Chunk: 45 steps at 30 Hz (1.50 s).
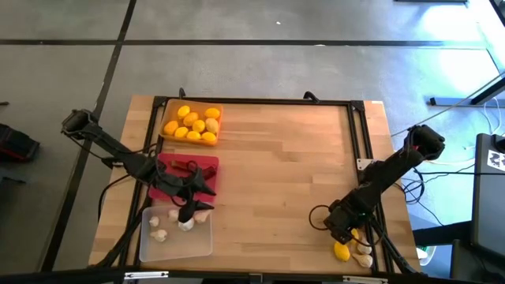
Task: Sort produce into baskets
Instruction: Put the lemon into the yellow bin
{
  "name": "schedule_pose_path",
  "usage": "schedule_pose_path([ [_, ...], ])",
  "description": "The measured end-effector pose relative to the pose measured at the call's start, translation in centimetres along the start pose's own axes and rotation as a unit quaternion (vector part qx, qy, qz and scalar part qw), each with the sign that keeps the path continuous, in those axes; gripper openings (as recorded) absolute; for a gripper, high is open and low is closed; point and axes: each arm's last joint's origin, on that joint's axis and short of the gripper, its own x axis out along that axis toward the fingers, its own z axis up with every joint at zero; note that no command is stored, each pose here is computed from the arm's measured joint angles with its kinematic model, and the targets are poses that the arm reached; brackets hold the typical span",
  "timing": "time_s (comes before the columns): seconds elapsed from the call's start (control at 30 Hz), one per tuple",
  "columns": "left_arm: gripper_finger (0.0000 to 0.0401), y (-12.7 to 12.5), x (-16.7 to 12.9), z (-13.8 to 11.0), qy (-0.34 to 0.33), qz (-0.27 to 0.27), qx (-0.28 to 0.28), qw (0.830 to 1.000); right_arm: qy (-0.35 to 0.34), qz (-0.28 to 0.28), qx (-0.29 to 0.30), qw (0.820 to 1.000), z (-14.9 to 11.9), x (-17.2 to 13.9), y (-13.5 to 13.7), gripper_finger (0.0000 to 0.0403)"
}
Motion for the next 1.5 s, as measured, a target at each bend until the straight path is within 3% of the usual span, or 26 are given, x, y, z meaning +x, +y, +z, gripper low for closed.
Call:
schedule_pose_path([
  [0.63,0.0235,0.5,0.1,0.3,-0.004,0.011,-0.001,1.0,-0.036,-0.045,0.017,0.998,0.9,1.8,0.3,0.0286],
  [0.93,0.0235,0.4,0.1,0.3,-0.005,0.01,0.009,1.0,-0.054,-0.062,-0.023,0.996,1.0,1.7,0.0,0.0183],
  [1.1,0.0235,0.5,0.1,0.4,-0.016,0.024,0.016,0.999,-0.114,-0.064,-0.065,0.989,1.0,0.6,0.6,0.0165],
  [1.23,0.0235,0.5,0.1,1.2,-0.06,0.034,0.036,0.997,-0.201,-0.083,-0.102,0.971,1.6,-2.0,1.5,0.0175],
  [1.33,0.0235,0.7,0.1,2.1,-0.1,0.042,0.06,0.992,-0.277,-0.095,-0.134,0.947,2.5,-4.5,2.4,0.0175],
  [1.5,0.0235,1.4,0.2,3.2,-0.139,0.072,0.079,0.985,-0.423,-0.137,-0.191,0.875,4.2,-9.0,3.6,0.0173],
])
